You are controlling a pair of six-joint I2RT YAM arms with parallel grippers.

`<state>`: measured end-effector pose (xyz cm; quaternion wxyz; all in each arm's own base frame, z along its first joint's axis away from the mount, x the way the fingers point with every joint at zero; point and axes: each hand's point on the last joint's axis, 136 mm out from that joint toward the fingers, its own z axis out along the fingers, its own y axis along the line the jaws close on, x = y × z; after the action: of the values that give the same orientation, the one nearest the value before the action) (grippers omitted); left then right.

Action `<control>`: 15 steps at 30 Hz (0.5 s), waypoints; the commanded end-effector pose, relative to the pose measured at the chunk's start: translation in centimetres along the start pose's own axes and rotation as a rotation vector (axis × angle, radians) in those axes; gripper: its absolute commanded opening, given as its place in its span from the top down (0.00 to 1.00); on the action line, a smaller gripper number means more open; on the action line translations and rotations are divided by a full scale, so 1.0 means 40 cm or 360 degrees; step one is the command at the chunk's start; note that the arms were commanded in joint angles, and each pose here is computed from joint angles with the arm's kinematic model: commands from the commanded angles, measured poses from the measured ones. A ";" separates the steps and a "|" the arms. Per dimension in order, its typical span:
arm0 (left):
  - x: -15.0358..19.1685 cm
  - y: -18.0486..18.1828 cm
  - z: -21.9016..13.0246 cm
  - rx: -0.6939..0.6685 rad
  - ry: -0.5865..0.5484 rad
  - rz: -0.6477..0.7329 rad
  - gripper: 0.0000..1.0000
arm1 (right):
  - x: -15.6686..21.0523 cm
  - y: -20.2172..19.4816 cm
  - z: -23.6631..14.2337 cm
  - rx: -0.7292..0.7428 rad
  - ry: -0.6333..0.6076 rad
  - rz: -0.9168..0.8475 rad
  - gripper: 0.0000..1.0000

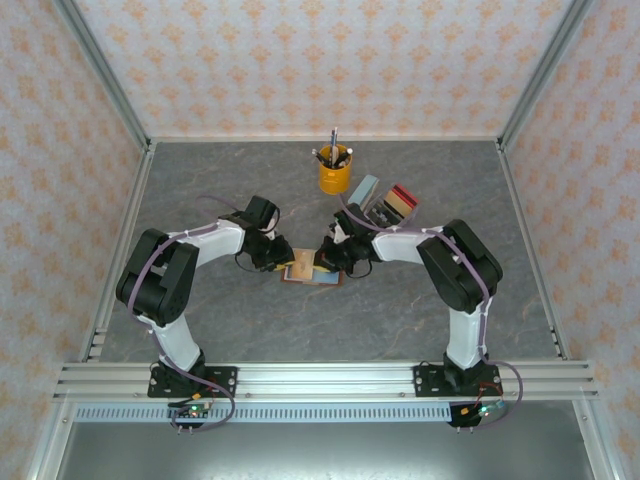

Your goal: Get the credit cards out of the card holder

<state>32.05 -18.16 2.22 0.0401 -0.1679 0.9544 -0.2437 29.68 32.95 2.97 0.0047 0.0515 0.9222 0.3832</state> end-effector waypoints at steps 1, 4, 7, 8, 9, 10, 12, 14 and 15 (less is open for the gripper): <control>0.008 0.025 -0.016 -0.0066 -0.0026 0.0003 0.79 | 0.009 -0.025 -0.027 0.0081 -0.0015 -0.0015 1.00; 0.004 0.006 -0.027 -0.0023 -0.0041 0.0022 0.82 | 0.009 -0.025 -0.029 0.0082 -0.0017 -0.0025 1.00; 0.001 -0.013 -0.040 0.0026 -0.0053 0.0042 0.85 | 0.008 -0.024 -0.030 0.0085 -0.0019 -0.0030 1.00; 0.000 -0.021 -0.044 0.0045 -0.0058 0.0049 0.86 | 0.008 -0.026 -0.030 0.0089 -0.0019 -0.0033 1.00; -0.001 -0.028 -0.048 0.0065 -0.0061 0.0057 0.87 | 0.007 -0.024 -0.031 0.0085 -0.0020 -0.0038 1.00; -0.001 -0.034 -0.051 0.0081 -0.0064 0.0063 0.88 | 0.006 -0.017 -0.031 0.0066 -0.0022 -0.0044 1.00; -0.001 -0.039 -0.054 0.0094 -0.0063 0.0069 0.90 | 0.006 0.005 -0.034 -0.0008 -0.0028 -0.0059 1.00; -0.002 -0.046 -0.054 0.0116 -0.0059 0.0076 0.91 | 0.001 0.020 -0.041 -0.0049 -0.0053 -0.0076 0.95; -0.002 -0.049 -0.050 0.0126 -0.0051 0.0075 0.91 | -0.001 0.024 -0.043 -0.0064 -0.0062 -0.0077 0.91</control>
<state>32.31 -18.52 4.28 0.0609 -0.1586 0.9495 -0.2640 29.15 32.25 3.17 0.0089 0.0423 0.9248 0.3779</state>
